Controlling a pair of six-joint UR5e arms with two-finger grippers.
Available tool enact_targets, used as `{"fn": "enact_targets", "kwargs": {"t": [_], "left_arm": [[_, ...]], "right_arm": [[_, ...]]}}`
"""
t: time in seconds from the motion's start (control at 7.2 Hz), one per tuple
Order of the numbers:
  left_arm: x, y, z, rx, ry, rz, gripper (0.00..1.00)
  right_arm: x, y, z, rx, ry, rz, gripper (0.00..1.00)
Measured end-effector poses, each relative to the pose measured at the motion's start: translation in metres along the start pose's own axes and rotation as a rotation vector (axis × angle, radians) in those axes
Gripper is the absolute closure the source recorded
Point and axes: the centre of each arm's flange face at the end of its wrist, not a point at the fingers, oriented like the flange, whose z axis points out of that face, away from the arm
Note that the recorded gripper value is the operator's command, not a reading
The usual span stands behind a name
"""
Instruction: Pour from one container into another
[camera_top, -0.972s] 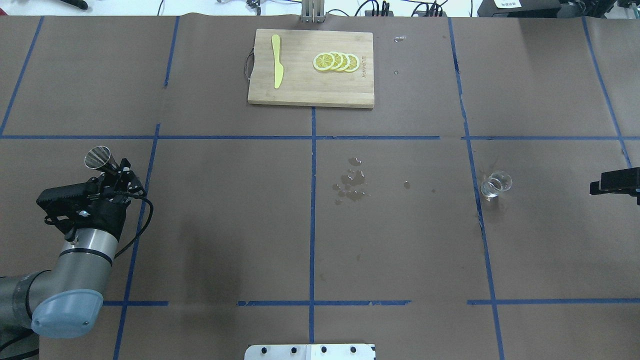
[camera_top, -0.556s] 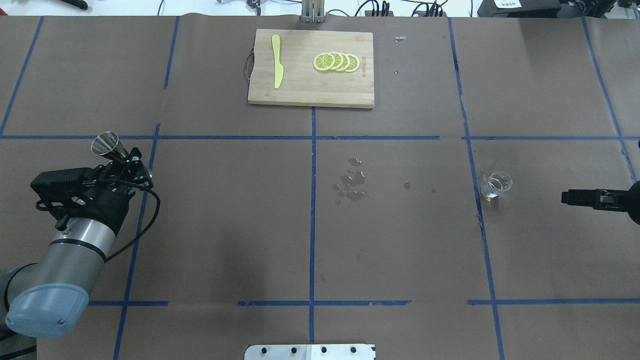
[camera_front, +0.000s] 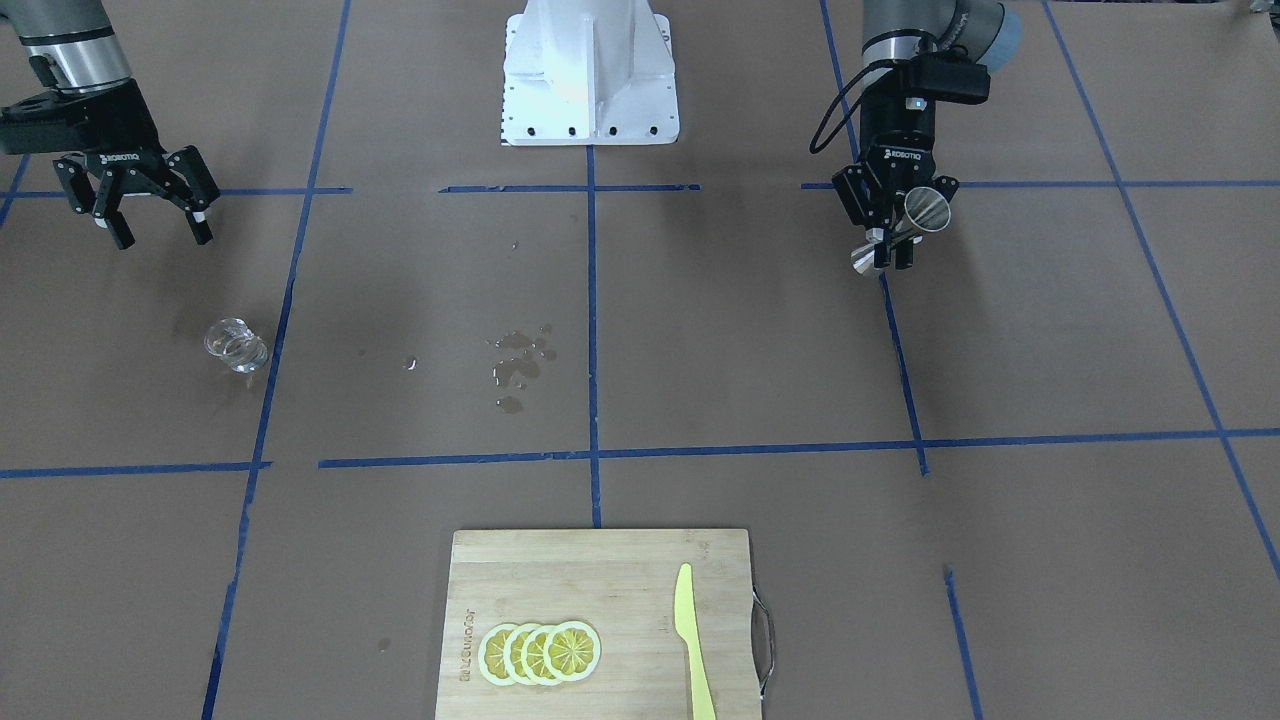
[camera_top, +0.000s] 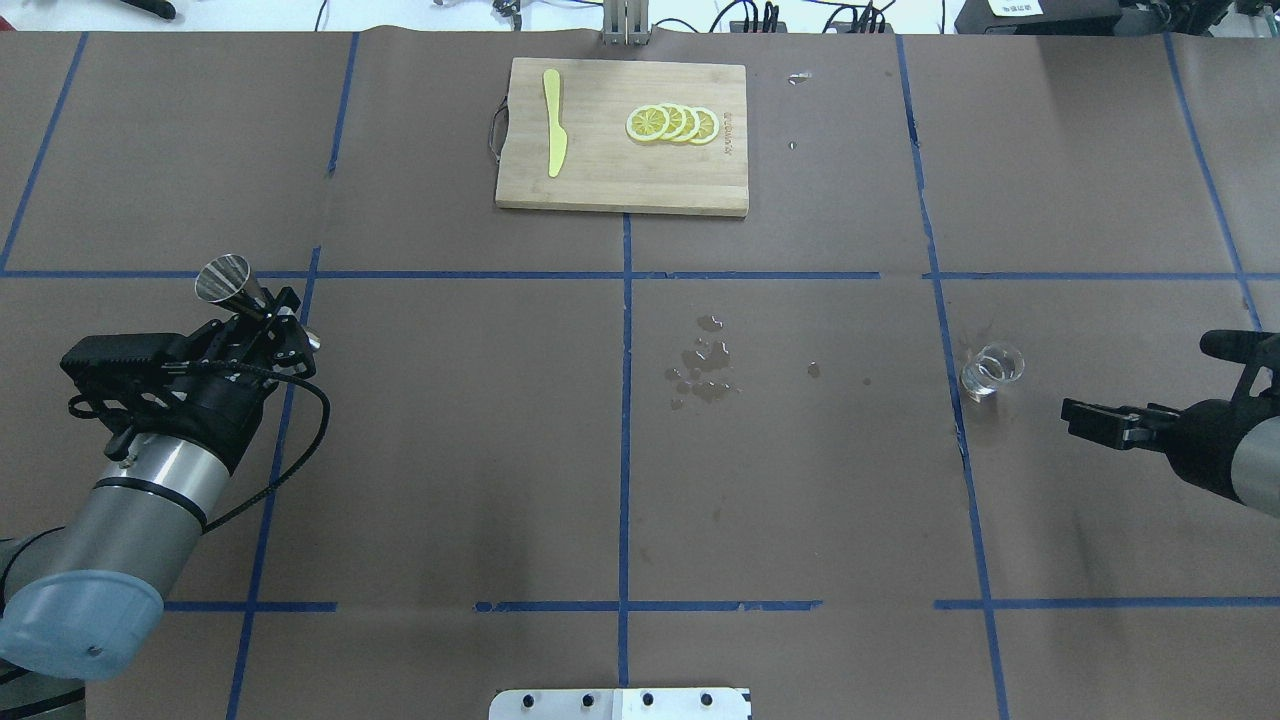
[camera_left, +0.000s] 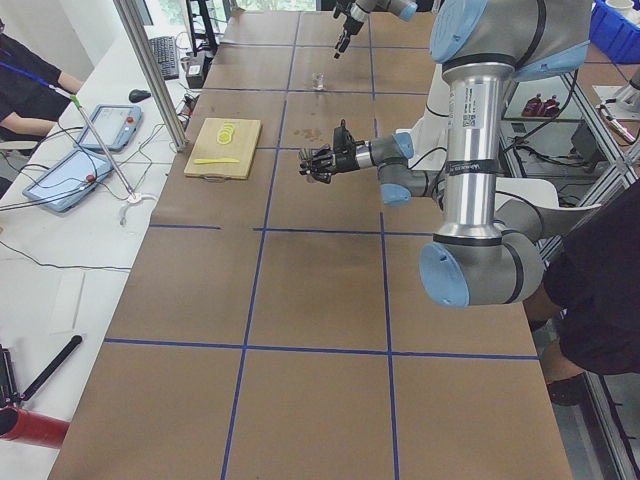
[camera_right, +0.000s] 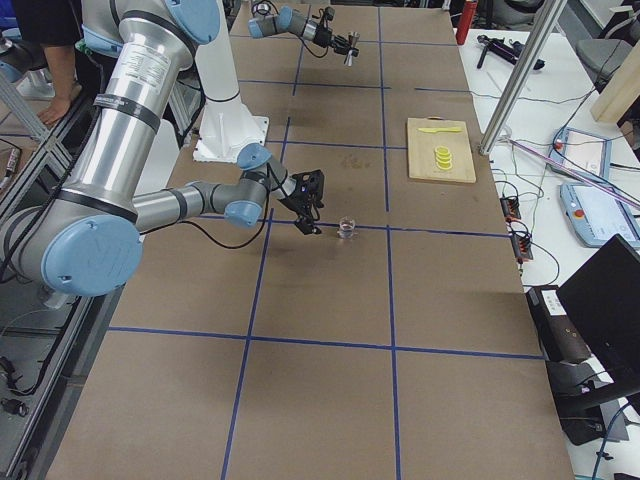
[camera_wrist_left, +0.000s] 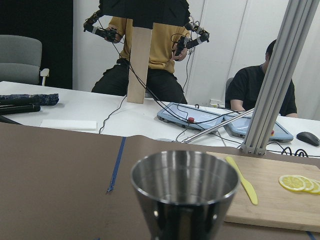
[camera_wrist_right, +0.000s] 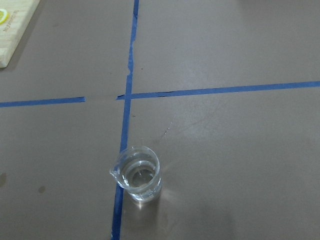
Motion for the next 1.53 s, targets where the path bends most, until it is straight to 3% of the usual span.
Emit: {"fn": "enact_targets", "kwargs": {"t": [0.28,0.42,0.56,0.69,0.97,1.53], "left_arm": [[0.009,0.008,0.007,0.0,0.003,0.003,1.0],[0.01,0.012,0.01,-0.001,0.001,0.007,1.0],[0.01,0.015,0.011,-0.002,-0.001,0.011,1.0],[0.01,0.017,0.012,-0.002,-0.003,0.013,1.0],[0.007,0.021,0.015,-0.003,-0.01,0.021,1.0],[0.007,0.023,0.017,-0.004,-0.012,0.025,1.0]], "right_arm": [[-0.01,0.029,0.018,0.155,0.031,-0.075,0.0],[-0.027,0.037,0.027,0.215,0.016,-0.084,0.0],[-0.045,0.04,0.035,0.259,-0.004,-0.077,0.0],[-0.048,0.046,0.049,0.299,0.012,-0.089,0.0],[-0.041,0.053,0.069,0.357,0.057,-0.162,0.0],[-0.055,0.063,0.101,0.399,0.047,-0.22,0.0]]}}
